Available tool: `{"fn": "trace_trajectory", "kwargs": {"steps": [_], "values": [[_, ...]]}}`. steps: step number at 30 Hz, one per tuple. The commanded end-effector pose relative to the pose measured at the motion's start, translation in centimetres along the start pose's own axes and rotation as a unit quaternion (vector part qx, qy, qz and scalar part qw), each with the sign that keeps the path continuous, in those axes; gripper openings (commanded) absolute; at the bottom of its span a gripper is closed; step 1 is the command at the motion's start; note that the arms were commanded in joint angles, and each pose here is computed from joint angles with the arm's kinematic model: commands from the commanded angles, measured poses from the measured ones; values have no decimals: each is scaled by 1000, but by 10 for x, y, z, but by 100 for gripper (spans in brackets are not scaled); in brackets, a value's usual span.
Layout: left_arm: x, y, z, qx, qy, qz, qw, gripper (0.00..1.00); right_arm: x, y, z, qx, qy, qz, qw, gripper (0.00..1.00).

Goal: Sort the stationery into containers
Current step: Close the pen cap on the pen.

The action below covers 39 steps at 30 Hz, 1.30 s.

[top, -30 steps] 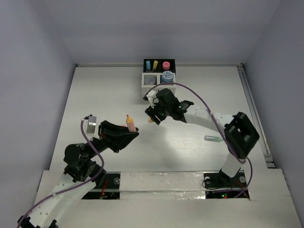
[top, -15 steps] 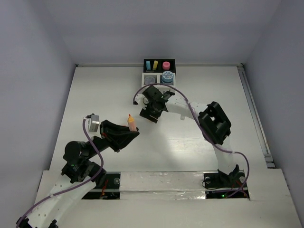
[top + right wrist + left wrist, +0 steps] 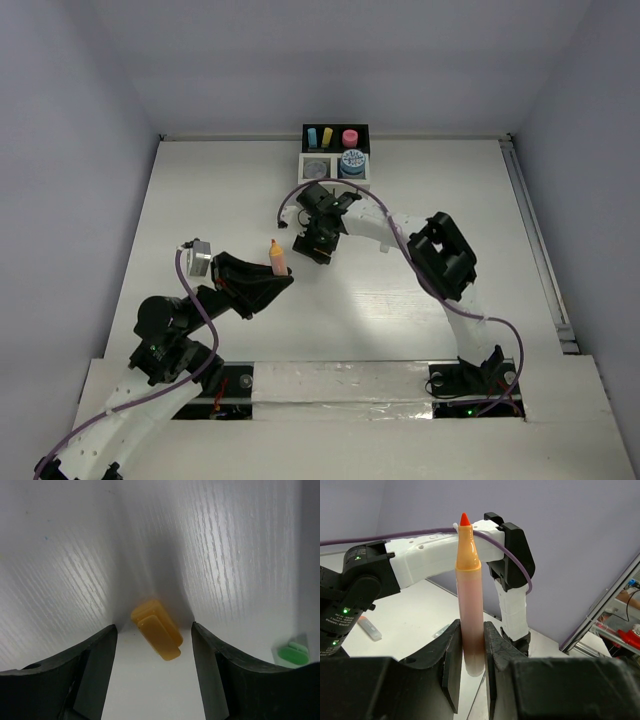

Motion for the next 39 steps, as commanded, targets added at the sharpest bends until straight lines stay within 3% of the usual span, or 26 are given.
{"fn": "trace_trajectory", "kwargs": {"steps": [1, 3, 5, 6, 10, 13, 14, 20, 22, 28, 39], "values": [[20, 2, -8, -17, 20, -31, 999, 0, 13, 5, 1, 17, -6, -18, 1000, 66], [20, 2, -8, -16, 20, -31, 999, 0, 13, 7, 1, 17, -6, -19, 1000, 66], [20, 2, -8, -16, 20, -30, 999, 0, 14, 9, 1, 17, -6, -19, 1000, 44], [21, 2, -9, -16, 20, -31, 999, 0, 13, 9, 1, 18, -4, -15, 1000, 39], [20, 1, -9, -18, 21, -34, 999, 0, 9, 9, 1, 15, -1, -12, 1000, 37], [19, 2, -8, -17, 18, -32, 999, 0, 11, 4, 4, 19, 11, -21, 1000, 16], [17, 2, -7, -16, 17, -30, 999, 0, 13, 2, 5, 22, 14, -28, 999, 15], [9, 2, -6, -21, -5, -31, 999, 0, 42, -55, 11, 3, 59, -173, 983, 7], [5, 3, -5, -23, -12, -34, 999, 0, 61, -91, 8, -24, 76, -251, 965, 4], [-19, 6, 8, -5, -50, -27, 998, 0, 60, -141, -4, -90, 219, -352, 906, 0], [-87, 17, 50, 71, -106, 19, 992, 0, 75, -242, 15, -10, 316, -532, 785, 0]]}}
Point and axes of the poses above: each gripper's point midway between its finger pads, its own y axis out along the fingers, its own z axis along the line the jaws close on, x = y × z, the point moved 4 cm from there along -y, back along the fingers, and after that the axes turned 14 degrees about y, right-handed, at the moved point
